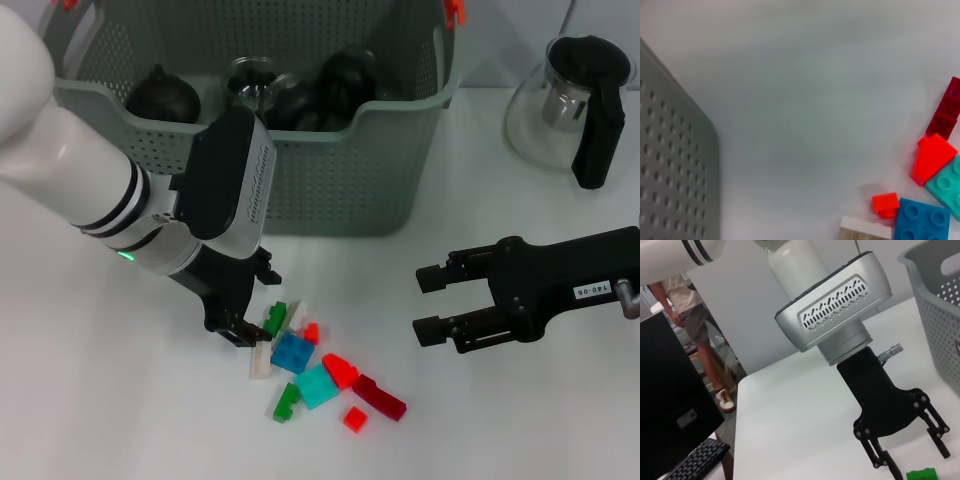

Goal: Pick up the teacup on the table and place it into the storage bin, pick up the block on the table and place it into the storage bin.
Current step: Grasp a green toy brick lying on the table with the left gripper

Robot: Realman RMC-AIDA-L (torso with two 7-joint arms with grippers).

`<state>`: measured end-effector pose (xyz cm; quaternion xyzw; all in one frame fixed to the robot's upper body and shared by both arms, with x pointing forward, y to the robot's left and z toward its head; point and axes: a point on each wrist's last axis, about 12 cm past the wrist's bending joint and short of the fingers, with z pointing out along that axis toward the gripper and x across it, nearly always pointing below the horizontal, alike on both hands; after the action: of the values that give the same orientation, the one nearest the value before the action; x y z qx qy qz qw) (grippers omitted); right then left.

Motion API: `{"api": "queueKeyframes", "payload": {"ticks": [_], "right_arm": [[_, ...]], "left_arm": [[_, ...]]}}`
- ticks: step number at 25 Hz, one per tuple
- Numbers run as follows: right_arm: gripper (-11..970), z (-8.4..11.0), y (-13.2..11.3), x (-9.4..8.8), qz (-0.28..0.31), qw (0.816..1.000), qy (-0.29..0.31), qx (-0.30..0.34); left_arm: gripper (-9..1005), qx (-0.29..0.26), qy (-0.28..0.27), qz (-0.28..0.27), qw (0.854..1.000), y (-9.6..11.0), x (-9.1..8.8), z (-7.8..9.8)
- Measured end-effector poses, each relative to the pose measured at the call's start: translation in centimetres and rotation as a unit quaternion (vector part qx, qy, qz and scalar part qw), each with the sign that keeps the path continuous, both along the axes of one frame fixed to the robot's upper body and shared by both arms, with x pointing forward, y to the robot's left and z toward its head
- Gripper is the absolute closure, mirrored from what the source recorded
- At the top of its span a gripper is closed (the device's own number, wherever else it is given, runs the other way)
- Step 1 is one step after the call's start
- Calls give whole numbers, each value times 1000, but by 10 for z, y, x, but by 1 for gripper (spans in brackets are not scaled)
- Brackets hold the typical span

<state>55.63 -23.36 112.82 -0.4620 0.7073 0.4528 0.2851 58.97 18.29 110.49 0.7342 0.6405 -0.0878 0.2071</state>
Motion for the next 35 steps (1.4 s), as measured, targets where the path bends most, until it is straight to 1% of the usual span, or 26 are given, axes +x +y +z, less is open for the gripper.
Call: {"api": "queueKeyframes", "payload": {"ticks": [9, 16, 35], "right_arm": [[165, -2, 0, -2, 6, 1000, 2, -7], [165, -7, -1, -4, 13, 999, 14, -31], [164, -8, -2, -4, 9, 999, 15, -28]], "left_arm": [[318, 4, 3, -7, 1000, -3, -2, -1], [320, 11, 1, -11, 1000, -5, -2, -2], [326, 22, 7, -20, 1000, -12, 0, -5]]}}
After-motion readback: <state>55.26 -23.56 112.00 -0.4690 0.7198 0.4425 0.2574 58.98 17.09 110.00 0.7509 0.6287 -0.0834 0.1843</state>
